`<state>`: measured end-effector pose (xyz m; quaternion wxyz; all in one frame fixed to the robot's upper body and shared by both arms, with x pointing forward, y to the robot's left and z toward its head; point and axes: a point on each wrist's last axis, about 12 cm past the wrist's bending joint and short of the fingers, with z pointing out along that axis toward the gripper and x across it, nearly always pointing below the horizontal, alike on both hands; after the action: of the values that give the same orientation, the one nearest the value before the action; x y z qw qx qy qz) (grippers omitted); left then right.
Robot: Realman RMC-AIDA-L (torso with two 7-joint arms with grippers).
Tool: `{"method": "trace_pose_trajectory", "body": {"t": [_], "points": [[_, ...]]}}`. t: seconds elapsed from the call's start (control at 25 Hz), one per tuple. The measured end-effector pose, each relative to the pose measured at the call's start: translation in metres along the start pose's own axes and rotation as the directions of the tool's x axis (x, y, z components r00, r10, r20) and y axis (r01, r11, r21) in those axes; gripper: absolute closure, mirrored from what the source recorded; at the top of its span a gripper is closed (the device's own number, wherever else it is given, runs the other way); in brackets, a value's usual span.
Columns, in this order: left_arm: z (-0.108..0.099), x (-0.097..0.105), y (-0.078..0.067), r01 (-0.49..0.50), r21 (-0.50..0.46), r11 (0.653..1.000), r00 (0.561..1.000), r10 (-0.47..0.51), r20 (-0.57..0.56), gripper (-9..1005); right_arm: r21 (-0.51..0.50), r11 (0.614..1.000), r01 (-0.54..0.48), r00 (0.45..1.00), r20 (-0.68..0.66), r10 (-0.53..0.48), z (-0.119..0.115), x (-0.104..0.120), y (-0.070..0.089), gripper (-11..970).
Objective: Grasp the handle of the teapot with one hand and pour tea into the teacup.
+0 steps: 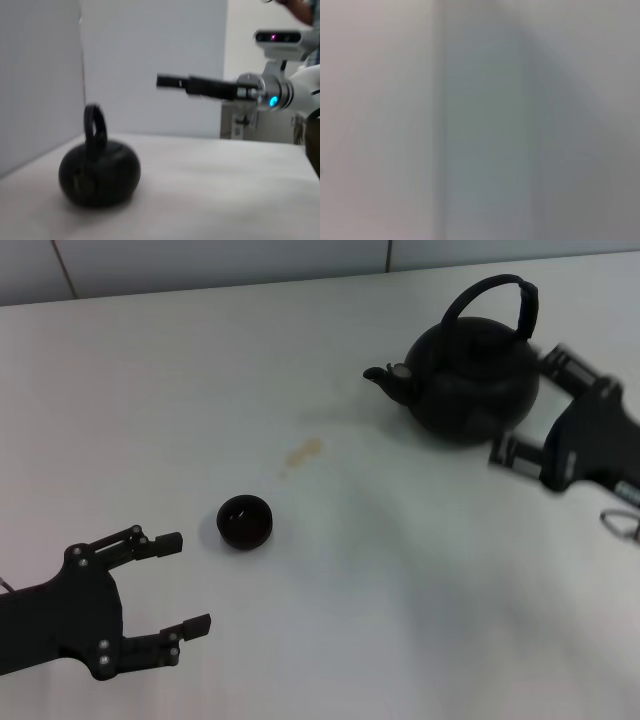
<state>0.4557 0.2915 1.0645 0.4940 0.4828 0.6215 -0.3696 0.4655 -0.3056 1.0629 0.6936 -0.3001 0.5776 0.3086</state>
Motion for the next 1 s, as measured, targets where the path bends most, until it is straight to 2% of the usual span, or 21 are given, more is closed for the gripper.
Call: {"method": "trace_pose_trajectory", "body": {"t": [0.04,0.08,0.16,0.36,0.56,1.0], "points": [[0.000,-0.001,0.000,-0.014,0.003,1.000,1.000,0.014,0.011,154,-0.115,0.993,0.019,0.999,-0.026,-0.022,0.001,-0.002,0.007,135],[-0.001,-0.003,-0.001,-0.031,0.006,0.999,0.999,0.031,0.027,154,-0.115,0.993,0.019,0.999,-0.026,-0.022,0.001,-0.002,0.007,134],[-0.003,-0.006,-0.001,-0.045,0.006,0.999,0.998,0.044,0.053,154,-0.257,0.966,0.034,0.996,-0.074,-0.054,-0.001,-0.003,0.016,133],[-0.006,-0.013,-0.003,-0.063,0.029,0.998,0.992,0.059,0.108,154,-0.346,0.938,-0.008,0.993,-0.117,-0.035,-0.008,-0.002,0.025,132],[-0.005,-0.016,-0.007,-0.065,0.054,0.996,0.989,0.057,0.140,154,-0.397,0.916,-0.061,0.986,-0.165,-0.006,-0.013,0.002,0.033,133],[-0.004,-0.011,-0.011,-0.043,0.058,0.997,0.990,0.035,0.139,154,-0.388,0.919,-0.070,0.983,-0.183,-0.002,-0.017,0.006,0.036,132]]}}
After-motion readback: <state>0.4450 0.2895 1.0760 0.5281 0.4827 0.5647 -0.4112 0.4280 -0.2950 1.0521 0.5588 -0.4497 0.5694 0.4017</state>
